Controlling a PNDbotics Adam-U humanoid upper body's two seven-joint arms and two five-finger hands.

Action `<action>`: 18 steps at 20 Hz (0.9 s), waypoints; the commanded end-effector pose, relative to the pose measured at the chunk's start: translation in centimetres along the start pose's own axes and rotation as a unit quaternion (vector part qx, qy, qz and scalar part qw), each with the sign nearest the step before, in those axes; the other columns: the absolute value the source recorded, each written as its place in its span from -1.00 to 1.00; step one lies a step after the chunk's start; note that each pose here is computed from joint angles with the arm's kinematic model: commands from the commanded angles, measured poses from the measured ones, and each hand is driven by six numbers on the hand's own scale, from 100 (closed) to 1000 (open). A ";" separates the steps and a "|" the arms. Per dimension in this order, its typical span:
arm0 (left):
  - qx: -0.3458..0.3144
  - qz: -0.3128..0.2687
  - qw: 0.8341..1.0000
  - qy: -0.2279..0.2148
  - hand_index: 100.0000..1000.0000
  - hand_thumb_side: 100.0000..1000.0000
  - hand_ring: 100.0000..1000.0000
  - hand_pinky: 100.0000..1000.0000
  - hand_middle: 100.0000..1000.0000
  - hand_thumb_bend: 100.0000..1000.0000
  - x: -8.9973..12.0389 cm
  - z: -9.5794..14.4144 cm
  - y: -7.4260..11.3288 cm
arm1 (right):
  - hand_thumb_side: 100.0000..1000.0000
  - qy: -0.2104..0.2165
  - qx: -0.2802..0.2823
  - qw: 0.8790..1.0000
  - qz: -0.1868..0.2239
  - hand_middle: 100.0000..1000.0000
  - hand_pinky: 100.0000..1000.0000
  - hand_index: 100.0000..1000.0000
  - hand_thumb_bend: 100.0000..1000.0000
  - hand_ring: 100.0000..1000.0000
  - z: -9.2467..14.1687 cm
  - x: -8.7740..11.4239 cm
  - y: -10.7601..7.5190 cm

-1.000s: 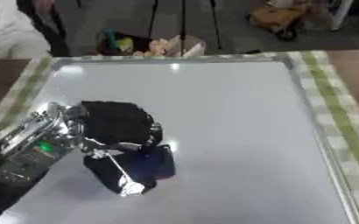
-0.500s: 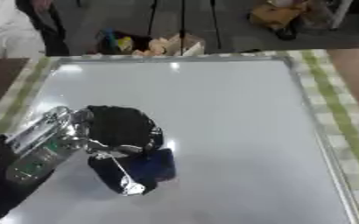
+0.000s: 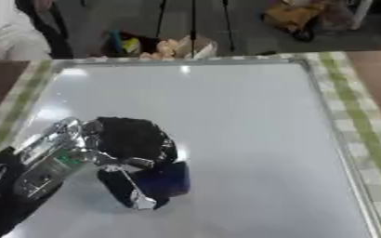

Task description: Wipe the whiteboard clean with a brush.

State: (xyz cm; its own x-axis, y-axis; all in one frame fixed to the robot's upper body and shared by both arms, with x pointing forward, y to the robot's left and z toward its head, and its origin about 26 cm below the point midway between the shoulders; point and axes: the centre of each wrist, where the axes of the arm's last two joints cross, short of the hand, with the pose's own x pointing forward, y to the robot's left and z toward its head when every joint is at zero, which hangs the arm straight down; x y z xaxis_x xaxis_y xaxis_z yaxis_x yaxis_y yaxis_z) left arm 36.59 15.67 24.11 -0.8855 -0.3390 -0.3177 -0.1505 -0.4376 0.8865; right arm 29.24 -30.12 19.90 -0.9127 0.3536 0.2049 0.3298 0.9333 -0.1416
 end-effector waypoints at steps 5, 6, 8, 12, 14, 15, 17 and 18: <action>-0.025 -0.026 0.999 -0.003 0.12 0.35 0.13 -0.20 0.06 -0.87 -0.5 0.0 -0.2 | 0.87 -0.015 0.003 1.000 -0.002 0.00 0.58 0.60 -1.00 0.46 -0.7 0.3 -0.1; -0.028 -0.028 0.999 -0.002 0.13 0.36 0.15 -0.19 0.10 -0.85 -0.5 0.0 -0.2 | 0.87 -0.015 0.003 1.000 -0.002 0.00 0.58 0.60 -1.00 0.46 -0.7 0.3 -0.1; -0.033 -0.030 0.999 0.001 0.14 0.36 0.16 -0.18 0.13 -0.82 -0.6 0.0 -0.3 | 0.87 -0.015 0.004 1.000 -0.002 0.00 0.58 0.60 -1.00 0.46 -0.7 0.3 -0.1; -0.039 -0.033 0.999 0.002 0.18 0.37 0.19 -0.17 0.19 -0.78 -0.6 -0.1 -0.3 | 0.87 -0.015 0.004 1.000 -0.003 0.00 0.58 0.60 -1.00 0.46 -0.7 0.3 -0.2; -0.040 -0.033 0.999 0.002 0.18 0.37 0.19 -0.17 0.19 -0.78 -0.6 -0.1 -0.3 | 0.87 -0.015 0.004 1.000 -0.003 0.00 0.58 0.60 -1.00 0.46 -0.7 0.3 -0.2; -0.040 -0.033 0.999 0.002 0.18 0.37 0.19 -0.17 0.19 -0.78 -0.6 -0.1 -0.3 | 0.87 -0.015 0.004 1.000 -0.003 0.00 0.58 0.60 -1.00 0.46 -0.7 0.3 -0.2; -0.040 -0.033 0.999 0.002 0.18 0.37 0.19 -0.17 0.19 -0.78 -0.6 -0.1 -0.3 | 0.87 -0.015 0.004 1.000 -0.003 0.00 0.58 0.60 -1.00 0.46 -0.7 0.3 -0.2; -0.042 -0.035 0.999 0.002 0.28 0.44 0.27 -0.14 0.32 -0.58 -0.6 -0.1 -0.3 | 0.87 -0.015 0.004 1.000 -0.003 0.00 0.58 0.59 -1.00 0.46 -0.7 0.3 -0.2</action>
State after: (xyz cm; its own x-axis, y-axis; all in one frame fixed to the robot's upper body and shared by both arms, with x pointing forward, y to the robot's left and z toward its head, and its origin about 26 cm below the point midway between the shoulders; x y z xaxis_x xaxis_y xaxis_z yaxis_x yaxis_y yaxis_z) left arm 37.22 15.84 23.34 -0.8675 -0.3550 -0.3485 -0.1544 -0.4738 0.8670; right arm 29.24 -30.12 19.91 -0.9139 0.3516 0.2028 0.3273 0.9339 -0.1439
